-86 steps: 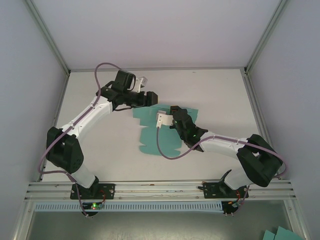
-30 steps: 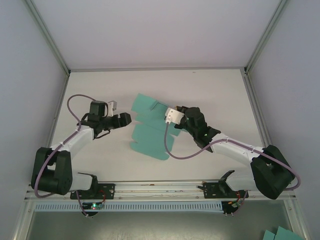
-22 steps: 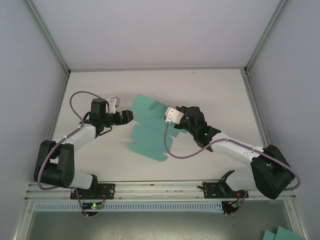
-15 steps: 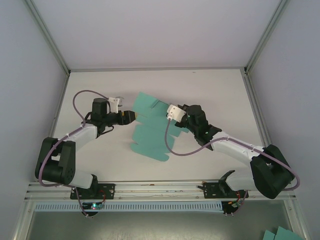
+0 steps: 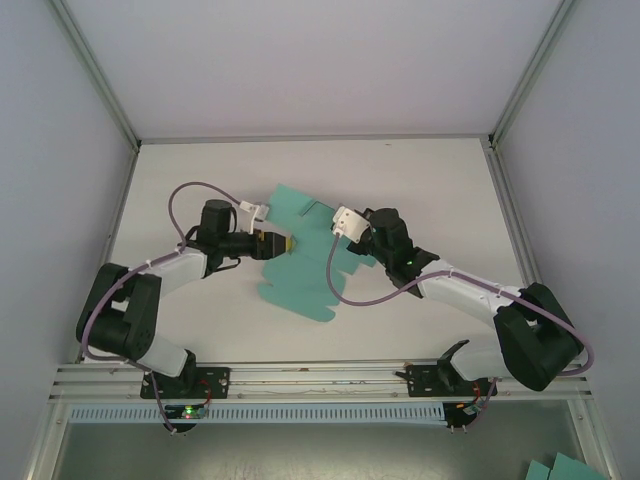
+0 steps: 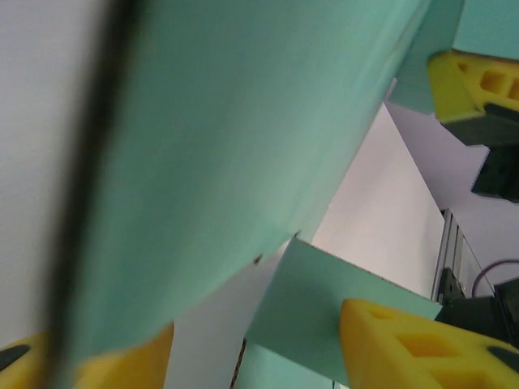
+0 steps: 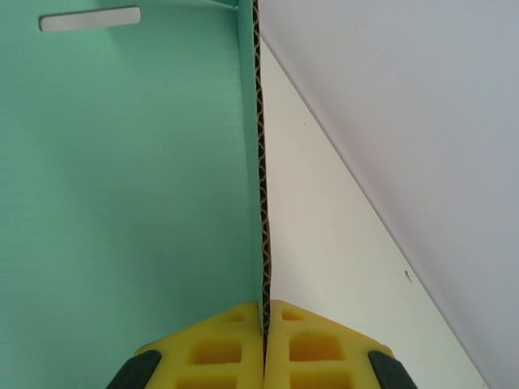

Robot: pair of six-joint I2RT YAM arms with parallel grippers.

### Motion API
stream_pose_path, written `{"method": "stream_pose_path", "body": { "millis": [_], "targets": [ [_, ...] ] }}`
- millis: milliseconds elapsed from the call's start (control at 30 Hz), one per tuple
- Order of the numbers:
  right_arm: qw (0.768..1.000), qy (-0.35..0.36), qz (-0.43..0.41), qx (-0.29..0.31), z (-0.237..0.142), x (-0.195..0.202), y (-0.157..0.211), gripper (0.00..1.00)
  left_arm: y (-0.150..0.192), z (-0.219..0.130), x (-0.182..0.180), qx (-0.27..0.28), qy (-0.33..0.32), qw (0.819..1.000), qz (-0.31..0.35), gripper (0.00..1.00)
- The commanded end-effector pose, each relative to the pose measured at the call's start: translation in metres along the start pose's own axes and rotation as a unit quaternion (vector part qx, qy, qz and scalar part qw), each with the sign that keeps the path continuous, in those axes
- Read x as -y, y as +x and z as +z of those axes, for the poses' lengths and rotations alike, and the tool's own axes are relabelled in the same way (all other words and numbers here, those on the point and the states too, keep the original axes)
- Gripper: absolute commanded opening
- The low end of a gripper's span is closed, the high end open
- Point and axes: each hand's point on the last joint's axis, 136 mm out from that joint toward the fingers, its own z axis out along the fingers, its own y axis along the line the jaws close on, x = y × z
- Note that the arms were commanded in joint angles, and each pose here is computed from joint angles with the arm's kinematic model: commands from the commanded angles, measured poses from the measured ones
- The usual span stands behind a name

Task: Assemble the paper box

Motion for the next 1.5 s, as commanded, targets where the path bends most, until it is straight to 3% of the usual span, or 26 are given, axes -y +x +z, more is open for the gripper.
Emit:
{"method": "stream_pose_path", "body": {
  "millis": [0,133,467,800,1400,1467],
  "targets": [
    [0.998,-0.001,0.03,0.048,-0.004,0.005,-0.028,0.0,-0.015,0.014,0.015,0.006,0.041,0.999,0.026,0.53],
    [0.998,-0.007,0.032,0.048,-0.002,-0.001,-0.029,0.0,-0.022,0.025,0.024,0.016,0.077,0.997,0.025,0.47],
    [0.998,-0.013,0.041,0.056,-0.002,-0.004,-0.033,0.0,-0.025,0.037,0.031,0.014,0.088,0.996,0.032,0.33],
    [0.997,-0.023,0.024,0.064,-0.004,-0.017,-0.044,0.0,-0.033,0.044,0.028,0.018,0.028,0.999,0.002,0.02],
    [0.991,-0.036,-0.128,0.016,-0.018,-0.085,-0.048,0.0,-0.054,0.044,0.027,0.041,0.006,0.997,-0.059,0.01],
    [0.992,-0.026,-0.123,0.014,-0.017,-0.081,-0.047,0.0,-0.051,0.043,0.026,0.037,-0.002,0.997,-0.061,0.08]
  ]
}}
